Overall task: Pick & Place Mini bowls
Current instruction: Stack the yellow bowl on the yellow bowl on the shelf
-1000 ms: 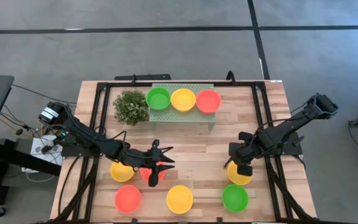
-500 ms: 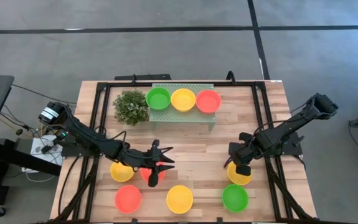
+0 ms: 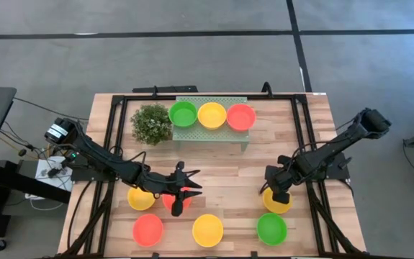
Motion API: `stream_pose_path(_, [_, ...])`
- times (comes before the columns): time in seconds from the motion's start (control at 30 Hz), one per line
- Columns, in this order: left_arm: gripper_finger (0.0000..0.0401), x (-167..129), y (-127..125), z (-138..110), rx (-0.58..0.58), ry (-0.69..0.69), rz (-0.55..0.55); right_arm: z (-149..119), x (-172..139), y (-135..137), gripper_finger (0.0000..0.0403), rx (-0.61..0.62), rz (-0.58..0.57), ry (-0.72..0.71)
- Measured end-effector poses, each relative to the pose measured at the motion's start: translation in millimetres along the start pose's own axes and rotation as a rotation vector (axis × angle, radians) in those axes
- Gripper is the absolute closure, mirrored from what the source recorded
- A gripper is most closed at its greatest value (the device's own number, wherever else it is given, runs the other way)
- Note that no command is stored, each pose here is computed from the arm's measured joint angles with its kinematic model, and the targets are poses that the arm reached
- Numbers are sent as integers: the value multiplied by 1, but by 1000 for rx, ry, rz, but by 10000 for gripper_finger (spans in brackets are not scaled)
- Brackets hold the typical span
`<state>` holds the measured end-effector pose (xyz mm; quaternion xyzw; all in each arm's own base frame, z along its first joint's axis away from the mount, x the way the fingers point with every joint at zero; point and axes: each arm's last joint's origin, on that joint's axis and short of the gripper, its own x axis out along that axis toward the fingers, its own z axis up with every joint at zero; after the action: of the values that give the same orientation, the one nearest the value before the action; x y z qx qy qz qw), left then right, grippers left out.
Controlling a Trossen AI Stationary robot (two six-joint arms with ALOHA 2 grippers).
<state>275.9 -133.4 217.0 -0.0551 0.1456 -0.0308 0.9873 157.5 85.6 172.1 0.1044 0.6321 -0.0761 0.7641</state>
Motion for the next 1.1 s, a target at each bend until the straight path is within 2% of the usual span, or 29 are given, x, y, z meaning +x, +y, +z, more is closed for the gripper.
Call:
stream_pose_path(0.2, [311, 0, 0, 0, -1, -1, 0, -4, 6, -4, 333, 22, -35, 1])
stream_pose_path(0.4, [311, 0, 0, 0, -1, -2, -1, -6, 9, -6, 379, 23, -41, 10])
stream_pose_path(0.47, [311, 0, 0, 0, -1, -2, 0, -5, 8, -4, 394, 14, -10, 7])
stream_pose_path(0.6, [311, 0, 0, 0, -1, -2, 0, 4, 4, 4, 391, 5, 64, -51])
stream_pose_path(0.8, [311, 0, 1, 0, 1, -3, 3, 31, -35, 21, 398, -140, 107, -205])
stream_pose_path(1.1, [311, 2, 4, 1, -2, -4, 13, 93, -117, 13, 400, -142, -19, -615])
